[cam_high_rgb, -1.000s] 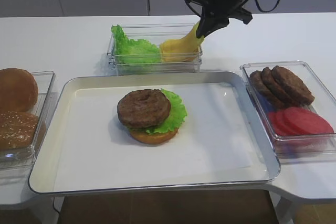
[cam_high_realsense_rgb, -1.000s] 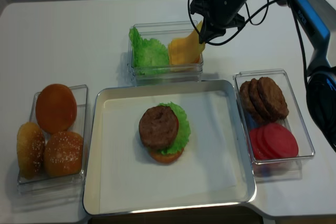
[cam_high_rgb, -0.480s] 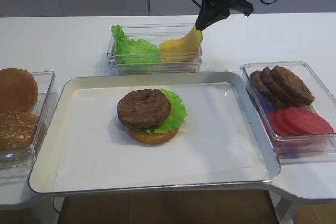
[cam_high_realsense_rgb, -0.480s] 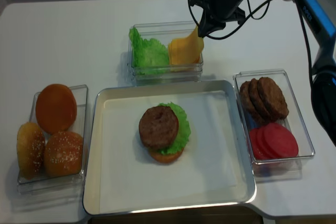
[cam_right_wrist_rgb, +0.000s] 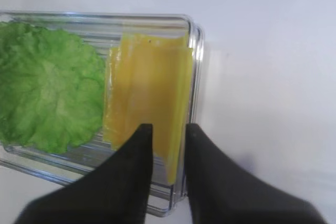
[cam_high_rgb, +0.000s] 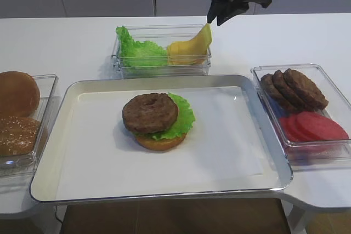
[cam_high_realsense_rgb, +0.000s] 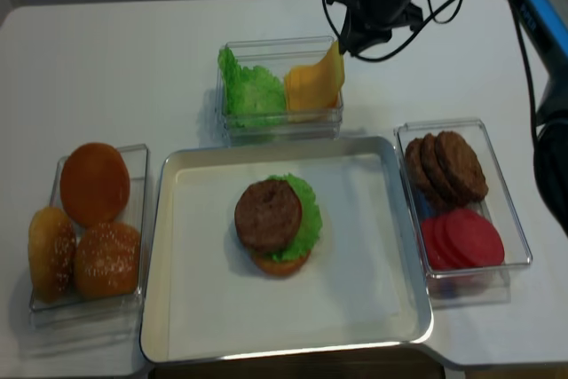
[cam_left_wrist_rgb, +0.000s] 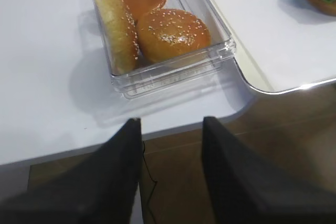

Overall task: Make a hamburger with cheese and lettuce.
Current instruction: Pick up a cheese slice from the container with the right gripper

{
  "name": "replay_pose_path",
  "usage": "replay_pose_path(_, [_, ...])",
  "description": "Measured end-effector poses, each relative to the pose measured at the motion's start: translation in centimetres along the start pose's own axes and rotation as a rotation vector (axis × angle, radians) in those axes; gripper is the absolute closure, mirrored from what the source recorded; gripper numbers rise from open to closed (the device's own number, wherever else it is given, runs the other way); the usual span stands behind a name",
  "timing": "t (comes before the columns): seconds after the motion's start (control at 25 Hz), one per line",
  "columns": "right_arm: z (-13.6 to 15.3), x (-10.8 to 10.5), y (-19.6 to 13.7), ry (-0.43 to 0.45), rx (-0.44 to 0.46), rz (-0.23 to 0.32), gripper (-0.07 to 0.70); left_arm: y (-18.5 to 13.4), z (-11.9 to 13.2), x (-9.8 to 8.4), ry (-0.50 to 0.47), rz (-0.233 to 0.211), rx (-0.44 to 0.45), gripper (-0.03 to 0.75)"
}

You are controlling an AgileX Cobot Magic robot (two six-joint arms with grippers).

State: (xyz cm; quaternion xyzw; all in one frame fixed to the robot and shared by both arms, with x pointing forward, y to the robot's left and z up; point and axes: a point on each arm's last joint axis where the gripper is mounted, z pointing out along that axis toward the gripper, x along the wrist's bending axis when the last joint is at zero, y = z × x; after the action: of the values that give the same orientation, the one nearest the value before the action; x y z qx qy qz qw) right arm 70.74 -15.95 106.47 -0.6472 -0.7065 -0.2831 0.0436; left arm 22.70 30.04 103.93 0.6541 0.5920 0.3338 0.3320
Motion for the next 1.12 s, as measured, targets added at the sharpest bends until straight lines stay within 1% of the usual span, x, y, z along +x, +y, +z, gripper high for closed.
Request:
replay_pose_path(0.12, [-0.5, 0.3, -0.1, 0.001, -0.004, -0.004, 0.432, 0.0, 0.0, 0.0, 0.0, 0.0, 0.0, 0.427])
replay_pose_path(0.28, [0.4, 0.6, -0.8, -0.001, 0.032, -0.006, 0.423, 0.0, 0.0, 0.0, 0.0, 0.0, 0.0, 0.427])
replay_pose_path(0.44, [0.5, 0.8, -0.9, -0.002, 0.036, -0.011, 0.421, 0.0, 0.0, 0.0, 0.0, 0.0, 0.0, 0.427])
replay_pose_path(0.68, [0.5, 0.3, -0.8, -0.053, 0.032, -0.029, 0.421, 0.0, 0.0, 0.0, 0.0, 0.0, 0.0, 0.427])
replay_pose_path(0.8, [0.6, 0.3, -0.9, -0.047, 0.034, -0.026, 0.42, 0.0, 0.0, 0.0, 0.0, 0.0, 0.0, 0.427])
replay_pose_path(1.0, [1.9, 0.1, -1.0, -0.021, 0.063, -0.004, 0.42, 0.0, 0.0, 0.0, 0.0, 0.0, 0.0, 0.427])
replay_pose_path(1.12, [2.0, 0.2, -1.0, -0.008, 0.066, 0.002, 0.42, 0.0, 0.0, 0.0, 0.0, 0.0, 0.0, 0.427])
